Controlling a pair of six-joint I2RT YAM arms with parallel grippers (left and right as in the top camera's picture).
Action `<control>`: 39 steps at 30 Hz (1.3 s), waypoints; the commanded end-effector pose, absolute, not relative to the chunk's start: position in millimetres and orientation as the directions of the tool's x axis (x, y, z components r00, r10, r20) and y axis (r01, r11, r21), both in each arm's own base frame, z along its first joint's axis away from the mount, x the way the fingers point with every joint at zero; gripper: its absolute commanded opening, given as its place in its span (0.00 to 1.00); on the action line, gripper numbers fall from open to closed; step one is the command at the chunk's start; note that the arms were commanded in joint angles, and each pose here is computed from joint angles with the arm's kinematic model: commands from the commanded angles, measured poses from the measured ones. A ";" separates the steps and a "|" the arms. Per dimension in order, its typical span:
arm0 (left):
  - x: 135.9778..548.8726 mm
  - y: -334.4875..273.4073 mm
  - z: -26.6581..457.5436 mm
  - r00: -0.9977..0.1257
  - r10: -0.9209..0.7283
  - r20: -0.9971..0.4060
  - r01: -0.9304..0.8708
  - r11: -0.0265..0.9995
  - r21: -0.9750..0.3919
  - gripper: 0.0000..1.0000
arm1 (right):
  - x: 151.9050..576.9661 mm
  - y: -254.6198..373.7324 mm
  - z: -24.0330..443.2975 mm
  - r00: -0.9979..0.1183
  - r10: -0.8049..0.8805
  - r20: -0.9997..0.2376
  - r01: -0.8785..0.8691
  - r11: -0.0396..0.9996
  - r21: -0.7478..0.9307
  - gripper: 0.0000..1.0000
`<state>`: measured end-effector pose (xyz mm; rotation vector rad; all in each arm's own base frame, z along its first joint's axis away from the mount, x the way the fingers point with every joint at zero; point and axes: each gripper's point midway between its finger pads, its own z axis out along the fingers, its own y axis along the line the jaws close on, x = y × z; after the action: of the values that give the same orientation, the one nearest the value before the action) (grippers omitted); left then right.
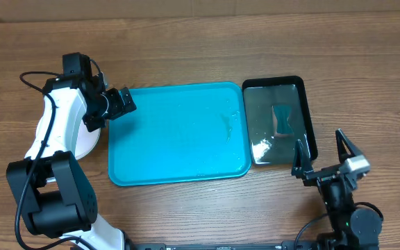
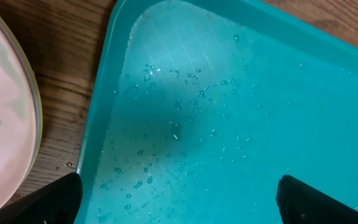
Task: Clean dirty plates on tray and stack at the side
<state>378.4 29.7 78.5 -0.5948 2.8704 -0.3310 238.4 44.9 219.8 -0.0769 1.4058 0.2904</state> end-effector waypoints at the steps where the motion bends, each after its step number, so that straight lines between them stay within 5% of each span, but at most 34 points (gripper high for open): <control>1: 378.6 25.9 78.9 -0.906 -0.398 -0.140 -0.353 0.897 -0.264 1.00 | 243.0 35.2 196.1 0.058 0.152 -0.987 -0.179 0.974 0.139 1.00; 4: 378.6 25.9 78.9 -0.906 -0.398 -0.140 -0.353 0.897 -0.264 1.00 | 244.0 34.2 169.0 -0.050 0.144 -0.988 -0.157 0.976 0.150 1.00; 39: 378.7 25.9 78.9 -0.906 -0.398 -0.140 -0.353 0.897 -0.264 1.00 | 244.0 34.2 170.7 -0.043 0.144 -0.989 -0.158 0.976 0.149 1.00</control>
<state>378.3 29.7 78.4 -0.5949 2.8707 -0.3311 243.6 36.7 171.9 -0.0242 1.6023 0.2519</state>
